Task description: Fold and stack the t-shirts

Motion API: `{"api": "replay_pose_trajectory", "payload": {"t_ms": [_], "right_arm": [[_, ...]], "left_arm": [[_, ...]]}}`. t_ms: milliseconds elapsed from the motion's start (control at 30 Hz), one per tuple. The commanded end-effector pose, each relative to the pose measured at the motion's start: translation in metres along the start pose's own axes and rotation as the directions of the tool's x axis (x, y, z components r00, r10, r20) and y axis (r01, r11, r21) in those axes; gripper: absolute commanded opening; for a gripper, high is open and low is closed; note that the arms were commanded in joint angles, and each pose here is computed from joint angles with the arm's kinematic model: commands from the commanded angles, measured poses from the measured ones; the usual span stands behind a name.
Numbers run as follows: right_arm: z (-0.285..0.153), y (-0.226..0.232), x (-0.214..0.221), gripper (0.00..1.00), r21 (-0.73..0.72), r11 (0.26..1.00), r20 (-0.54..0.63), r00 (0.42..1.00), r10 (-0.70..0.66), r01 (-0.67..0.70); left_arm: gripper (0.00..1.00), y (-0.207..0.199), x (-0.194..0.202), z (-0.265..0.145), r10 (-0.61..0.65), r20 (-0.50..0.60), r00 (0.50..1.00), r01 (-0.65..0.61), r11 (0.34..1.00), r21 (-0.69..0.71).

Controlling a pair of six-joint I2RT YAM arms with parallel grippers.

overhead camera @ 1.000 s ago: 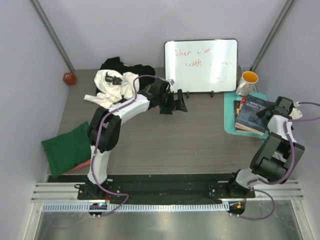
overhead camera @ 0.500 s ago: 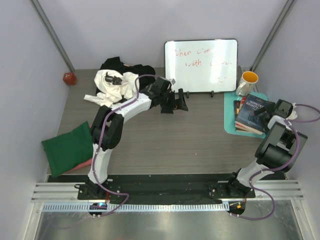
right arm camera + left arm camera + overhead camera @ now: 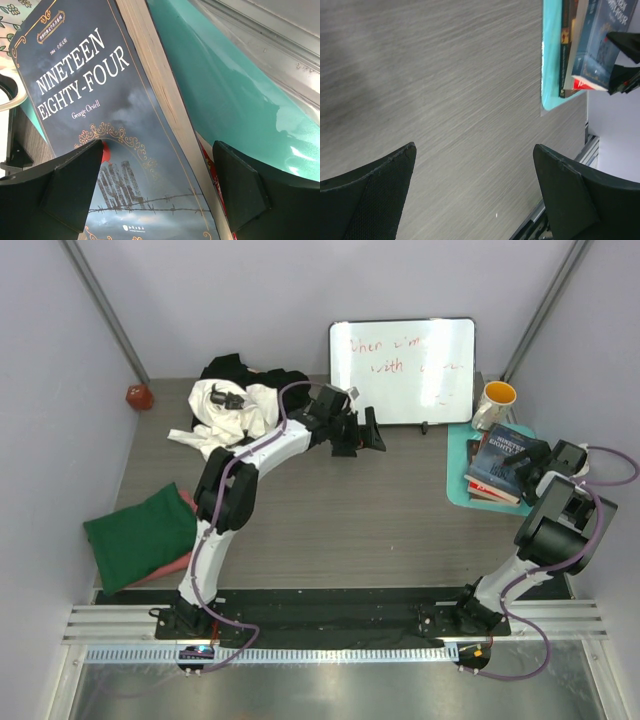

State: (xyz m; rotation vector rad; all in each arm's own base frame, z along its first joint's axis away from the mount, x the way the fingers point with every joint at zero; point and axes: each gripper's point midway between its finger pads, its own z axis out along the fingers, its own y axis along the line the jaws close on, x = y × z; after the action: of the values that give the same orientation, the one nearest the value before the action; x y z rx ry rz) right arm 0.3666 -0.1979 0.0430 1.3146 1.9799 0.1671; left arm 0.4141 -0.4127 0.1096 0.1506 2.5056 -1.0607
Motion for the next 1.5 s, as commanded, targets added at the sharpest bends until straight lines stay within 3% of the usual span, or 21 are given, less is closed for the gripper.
{"api": "replay_pose_trajectory", "payload": {"t_ms": [0,133,433,467,533,633,667,767,800,1100,1467], "right_arm": [[-0.004,-0.03,0.068,0.96,0.107,0.994,-0.223,0.975,-0.011,0.036],[-0.01,-0.028,0.071,0.95,0.12,0.991,-0.226,0.974,-0.031,0.059],[-0.022,-0.028,0.095,0.74,0.125,0.985,-0.27,0.96,-0.078,0.115],[-0.025,-0.025,0.096,0.65,0.116,0.985,-0.264,0.96,-0.091,0.125],[-0.028,-0.028,0.101,0.61,0.125,0.983,-0.268,0.958,-0.1,0.137],[-0.033,-0.029,0.103,0.39,0.126,0.982,-0.262,0.959,-0.106,0.143],[-0.033,-0.029,0.102,0.25,0.127,0.982,-0.26,0.96,-0.105,0.142],[-0.038,-0.031,0.105,0.05,0.128,0.982,-0.257,0.961,-0.103,0.139],[-0.041,-0.03,0.103,0.03,0.122,0.983,-0.245,0.964,-0.104,0.138],[-0.071,-0.012,0.123,0.01,0.0,0.99,-0.257,0.957,-0.134,0.139],[-0.108,0.026,0.197,0.01,-0.269,0.938,-0.404,0.859,-0.315,0.217]], "left_arm": [[1.0,-0.021,-0.014,0.014,0.01,0.004,1.0,-0.01,0.996,0.086],[1.0,-0.039,-0.016,0.033,0.028,-0.01,1.0,-0.026,0.989,0.145],[1.0,-0.064,0.009,0.045,0.064,-0.047,0.997,-0.055,0.982,0.181],[1.0,-0.065,0.009,0.044,0.064,-0.046,0.997,-0.055,0.982,0.182],[1.0,-0.064,0.009,0.043,0.065,-0.043,0.997,-0.057,0.983,0.177],[1.0,-0.064,0.011,0.038,0.071,-0.042,0.997,-0.062,0.983,0.172],[1.0,-0.067,0.008,0.034,0.075,-0.032,0.997,-0.068,0.982,0.177],[1.0,-0.063,0.011,0.032,0.081,-0.032,0.996,-0.075,0.983,0.166],[1.0,-0.062,0.012,0.031,0.081,-0.033,0.996,-0.074,0.984,0.161],[1.0,-0.056,0.012,0.025,0.076,-0.027,0.997,-0.072,0.989,0.133],[1.0,-0.008,0.016,-0.001,0.029,-0.03,0.999,-0.028,0.999,0.027]]}}
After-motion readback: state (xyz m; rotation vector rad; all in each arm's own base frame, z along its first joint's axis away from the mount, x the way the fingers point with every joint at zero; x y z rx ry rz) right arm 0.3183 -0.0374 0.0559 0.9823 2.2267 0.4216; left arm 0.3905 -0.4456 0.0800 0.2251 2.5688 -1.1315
